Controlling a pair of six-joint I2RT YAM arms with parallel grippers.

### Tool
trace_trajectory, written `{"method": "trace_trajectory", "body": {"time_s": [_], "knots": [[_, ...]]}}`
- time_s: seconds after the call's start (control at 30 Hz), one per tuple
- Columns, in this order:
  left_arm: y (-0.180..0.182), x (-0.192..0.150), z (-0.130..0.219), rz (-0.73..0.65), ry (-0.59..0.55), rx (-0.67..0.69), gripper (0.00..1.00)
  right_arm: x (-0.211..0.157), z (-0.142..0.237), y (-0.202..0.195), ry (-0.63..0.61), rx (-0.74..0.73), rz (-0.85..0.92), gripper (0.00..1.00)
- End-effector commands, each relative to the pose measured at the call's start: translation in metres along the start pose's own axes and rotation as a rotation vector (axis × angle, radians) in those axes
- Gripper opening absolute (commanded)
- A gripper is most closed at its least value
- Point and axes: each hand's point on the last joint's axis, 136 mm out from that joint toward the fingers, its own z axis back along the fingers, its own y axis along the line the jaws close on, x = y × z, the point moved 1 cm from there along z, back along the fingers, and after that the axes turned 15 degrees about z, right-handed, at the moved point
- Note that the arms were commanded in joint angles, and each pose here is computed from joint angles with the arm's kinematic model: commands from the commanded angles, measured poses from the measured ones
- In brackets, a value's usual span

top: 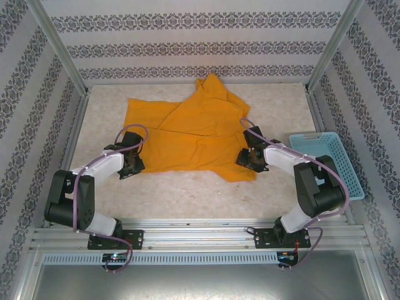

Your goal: Fold the inside-out t-shirt

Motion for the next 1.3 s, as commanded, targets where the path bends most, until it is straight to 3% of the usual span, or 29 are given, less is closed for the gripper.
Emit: {"method": "trace_trajectory", "body": {"time_s": [0.0, 0.17, 0.3, 0.47, 0.63, 0.77, 0.87, 0.97, 1.1, 1.17, 1.27], "knots": [[-0.013, 0.002, 0.010, -0.024, -0.016, -0.075, 0.11, 0.005, 0.001, 0.007, -0.005, 0.030, -0.009, 0.39], [-0.025, 0.014, 0.027, -0.041, -0.063, -0.133, 0.07, 0.019, 0.024, -0.004, -0.068, -0.015, -0.004, 0.00], [-0.028, 0.027, 0.050, -0.032, -0.145, -0.200, 0.01, 0.026, 0.060, -0.036, -0.149, -0.084, -0.062, 0.00], [-0.026, 0.042, 0.080, -0.006, -0.278, -0.288, 0.00, 0.028, 0.100, -0.076, -0.258, -0.145, -0.149, 0.00], [-0.037, 0.052, 0.086, 0.002, -0.321, -0.363, 0.00, 0.041, 0.112, -0.066, -0.292, -0.067, -0.149, 0.00], [-0.072, 0.066, 0.085, -0.030, -0.296, -0.440, 0.00, 0.069, 0.118, -0.047, -0.309, 0.017, -0.119, 0.00], [-0.102, 0.082, 0.067, -0.067, -0.246, -0.423, 0.01, 0.095, 0.116, -0.040, -0.316, 0.028, -0.105, 0.00], [-0.116, 0.098, 0.032, -0.062, -0.184, -0.344, 0.13, 0.118, 0.105, -0.036, -0.310, 0.025, -0.103, 0.00], [-0.117, 0.114, -0.004, -0.072, -0.125, -0.179, 0.41, 0.133, 0.081, -0.032, -0.264, 0.035, -0.099, 0.00], [-0.113, 0.117, -0.004, -0.087, -0.115, -0.127, 0.51, 0.135, 0.073, -0.029, -0.254, 0.049, -0.098, 0.00], [-0.116, 0.108, 0.015, -0.128, -0.158, -0.154, 0.60, 0.134, 0.067, -0.030, -0.244, 0.049, -0.094, 0.00]]}}
